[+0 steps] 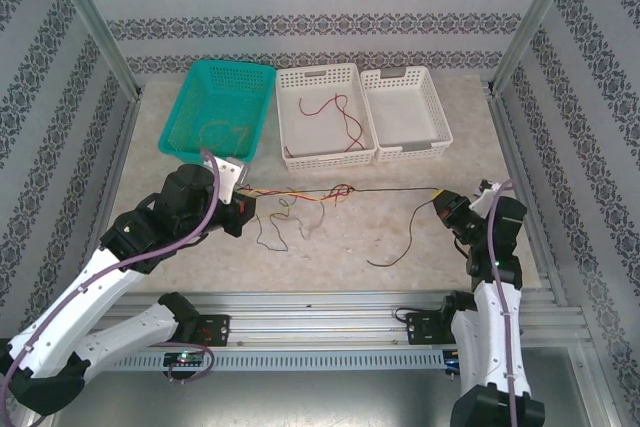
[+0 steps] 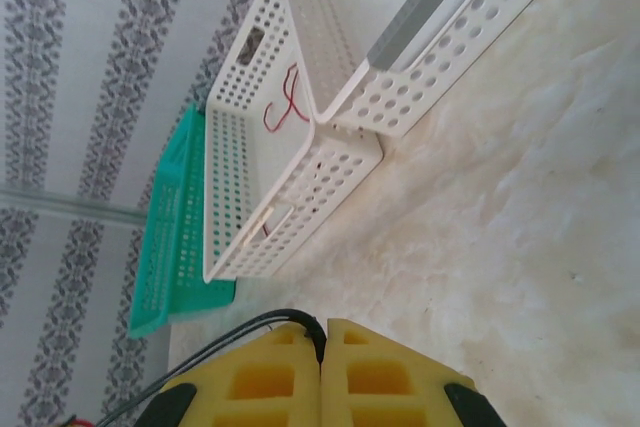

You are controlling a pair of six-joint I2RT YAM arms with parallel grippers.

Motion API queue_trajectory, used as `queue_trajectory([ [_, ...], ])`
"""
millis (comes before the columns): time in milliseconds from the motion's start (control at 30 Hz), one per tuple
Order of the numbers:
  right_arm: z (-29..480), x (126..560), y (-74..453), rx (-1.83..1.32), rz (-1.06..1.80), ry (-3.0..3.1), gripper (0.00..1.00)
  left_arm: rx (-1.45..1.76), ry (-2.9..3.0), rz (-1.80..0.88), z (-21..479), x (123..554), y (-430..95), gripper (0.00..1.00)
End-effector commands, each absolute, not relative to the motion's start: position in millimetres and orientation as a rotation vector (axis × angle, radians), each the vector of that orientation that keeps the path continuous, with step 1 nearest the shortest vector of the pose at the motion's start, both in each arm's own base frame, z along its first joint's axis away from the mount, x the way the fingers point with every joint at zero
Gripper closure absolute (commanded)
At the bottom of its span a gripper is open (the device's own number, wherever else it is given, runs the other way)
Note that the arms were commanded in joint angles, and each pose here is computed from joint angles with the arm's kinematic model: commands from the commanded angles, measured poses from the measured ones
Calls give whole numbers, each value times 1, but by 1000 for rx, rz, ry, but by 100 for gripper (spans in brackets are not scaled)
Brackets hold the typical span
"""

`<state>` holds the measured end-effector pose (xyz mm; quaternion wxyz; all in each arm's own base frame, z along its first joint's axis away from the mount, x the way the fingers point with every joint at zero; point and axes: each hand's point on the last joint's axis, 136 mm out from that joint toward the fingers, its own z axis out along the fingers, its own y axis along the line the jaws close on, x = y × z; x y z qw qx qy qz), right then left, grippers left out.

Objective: Untangle the cables

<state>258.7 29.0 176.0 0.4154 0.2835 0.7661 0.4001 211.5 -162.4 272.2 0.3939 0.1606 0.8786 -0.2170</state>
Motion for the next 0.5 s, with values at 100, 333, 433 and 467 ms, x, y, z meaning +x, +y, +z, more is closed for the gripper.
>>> queue_trajectory([
  [100,178,252,-3,902,912,1879,100,212,2259,-274,250,227,-103,100],
  [333,200,252,-12,922,934,1807,100,44,2240,-122,249,229,-64,100],
  [433,226,259,4,789,1023,1781,100,62,2253,-177,245,228,-73,100],
  [467,233,259,8,757,1026,1783,100,74,2258,-193,243,229,-76,100],
])
